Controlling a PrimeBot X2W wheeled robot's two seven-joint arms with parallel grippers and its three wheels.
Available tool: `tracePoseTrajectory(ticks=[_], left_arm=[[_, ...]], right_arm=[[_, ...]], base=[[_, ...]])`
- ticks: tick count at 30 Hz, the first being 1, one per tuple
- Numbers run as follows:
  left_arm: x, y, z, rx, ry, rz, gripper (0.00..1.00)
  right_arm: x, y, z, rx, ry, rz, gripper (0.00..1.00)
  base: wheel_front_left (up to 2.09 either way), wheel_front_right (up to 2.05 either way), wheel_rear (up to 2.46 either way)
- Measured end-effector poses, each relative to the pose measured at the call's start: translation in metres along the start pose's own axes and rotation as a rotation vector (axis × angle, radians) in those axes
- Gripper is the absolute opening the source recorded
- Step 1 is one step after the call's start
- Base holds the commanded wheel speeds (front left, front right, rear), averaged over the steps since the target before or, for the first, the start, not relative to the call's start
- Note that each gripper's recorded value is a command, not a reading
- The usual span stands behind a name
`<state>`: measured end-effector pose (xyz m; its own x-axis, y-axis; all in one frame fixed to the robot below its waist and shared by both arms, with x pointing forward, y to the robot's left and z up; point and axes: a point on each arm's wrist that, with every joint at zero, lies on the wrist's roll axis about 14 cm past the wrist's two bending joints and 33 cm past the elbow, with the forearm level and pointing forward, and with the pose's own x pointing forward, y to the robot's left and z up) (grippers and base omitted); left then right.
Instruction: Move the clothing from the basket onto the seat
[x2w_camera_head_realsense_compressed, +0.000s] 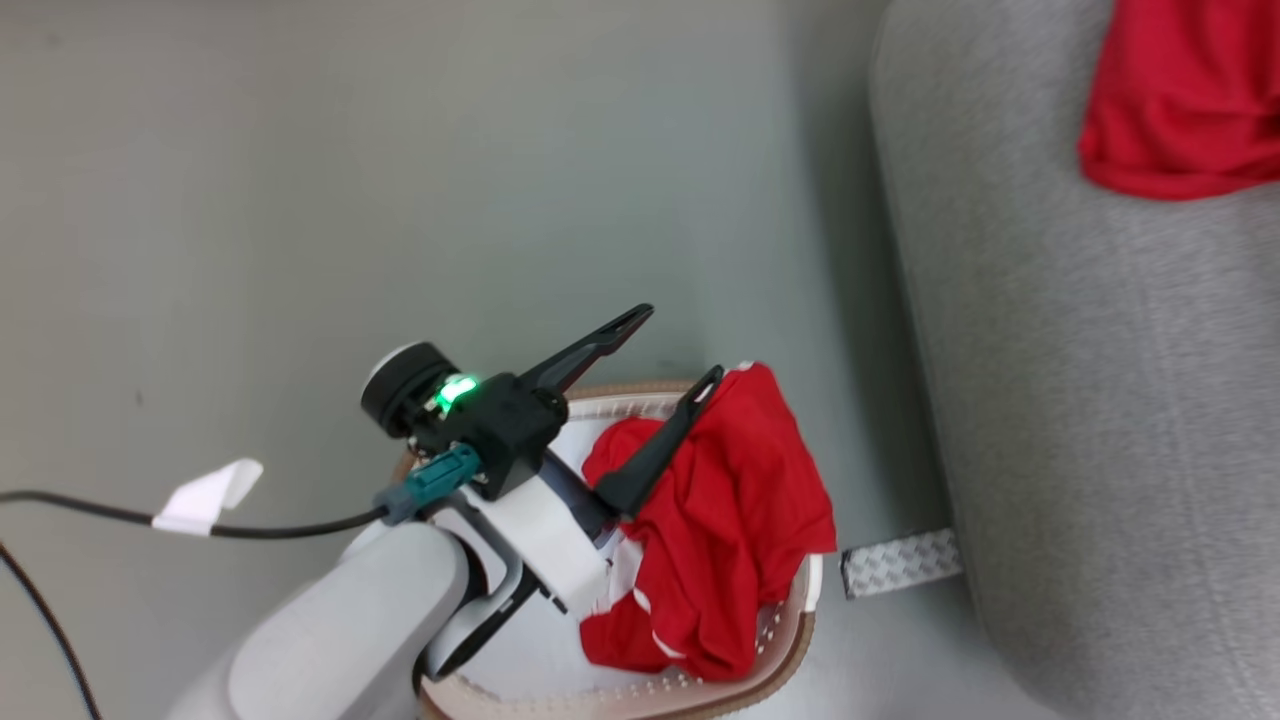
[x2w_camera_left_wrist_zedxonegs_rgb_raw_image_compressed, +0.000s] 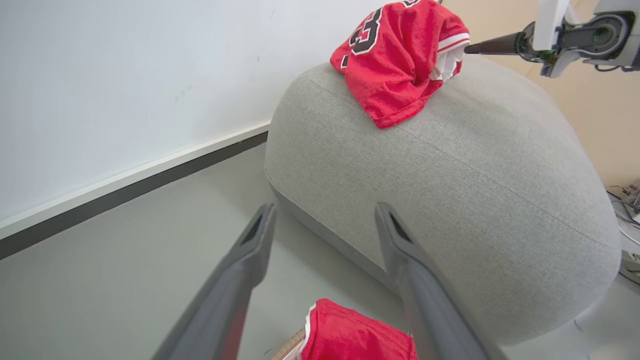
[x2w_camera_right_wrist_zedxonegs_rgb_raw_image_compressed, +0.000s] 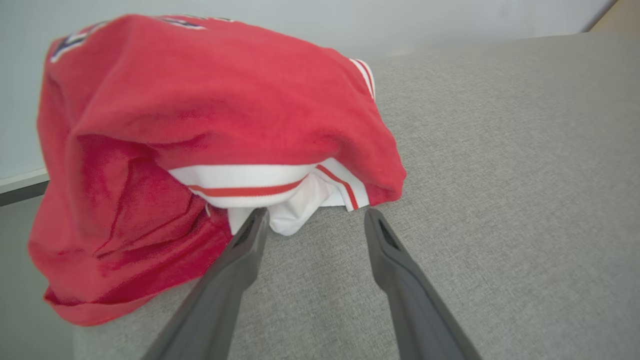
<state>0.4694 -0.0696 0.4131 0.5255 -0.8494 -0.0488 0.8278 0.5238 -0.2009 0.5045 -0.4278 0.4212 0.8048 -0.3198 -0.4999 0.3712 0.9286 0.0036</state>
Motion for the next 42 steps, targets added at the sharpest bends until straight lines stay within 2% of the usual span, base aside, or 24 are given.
tracePoseTrajectory(ticks=[2,9,15,19,22,25,29,34,42], left_arm=[[-0.002,-0.003,0.008,0.006,-0.013,0.007,1.00],[-0.015,-0.010,0.047,0.039,-0.075,0.078,1.00],[-0.038,-0.006,0.089,0.094,-0.146,0.173,1.00],[-0.066,0.008,0.114,0.134,-0.188,0.283,1.00],[-0.089,0.018,0.129,0.156,-0.220,0.370,1.00],[-0.114,0.025,0.137,0.149,-0.246,0.459,1.00],[-0.147,0.032,0.137,0.140,-0.257,0.570,1.00],[-0.184,0.039,0.139,0.098,-0.299,0.705,1.00],[-0.235,0.042,0.128,0.076,-0.340,0.863,1.00]], right_arm=[[-0.013,-0.002,0.005,-0.012,-0.001,0.015,1.00],[-0.068,-0.004,0.057,-0.042,-0.163,0.081,1.00],[-0.127,0.022,0.110,-0.070,-0.391,0.199,1.00],[-0.163,0.045,0.127,-0.067,-0.505,0.286,1.00],[-0.184,0.063,0.134,-0.019,-0.592,0.343,1.00],[-0.197,0.078,0.126,0.019,-0.638,0.376,1.00],[-0.208,0.104,0.098,0.067,-0.653,0.422,1.00],[-0.221,0.143,0.058,0.122,-0.634,0.499,1.00],[-0.238,0.183,0.006,0.200,-0.594,0.577,1.00]], base=[[0.00,0.00,0.00],[0.00,0.00,0.00],[0.00,0.00,0.00],[0.00,0.00,0.00],[0.00,0.00,0.00],[0.00,0.00,0.00],[0.00,0.00,0.00],[0.00,0.00,0.00],[0.00,0.00,0.00]])
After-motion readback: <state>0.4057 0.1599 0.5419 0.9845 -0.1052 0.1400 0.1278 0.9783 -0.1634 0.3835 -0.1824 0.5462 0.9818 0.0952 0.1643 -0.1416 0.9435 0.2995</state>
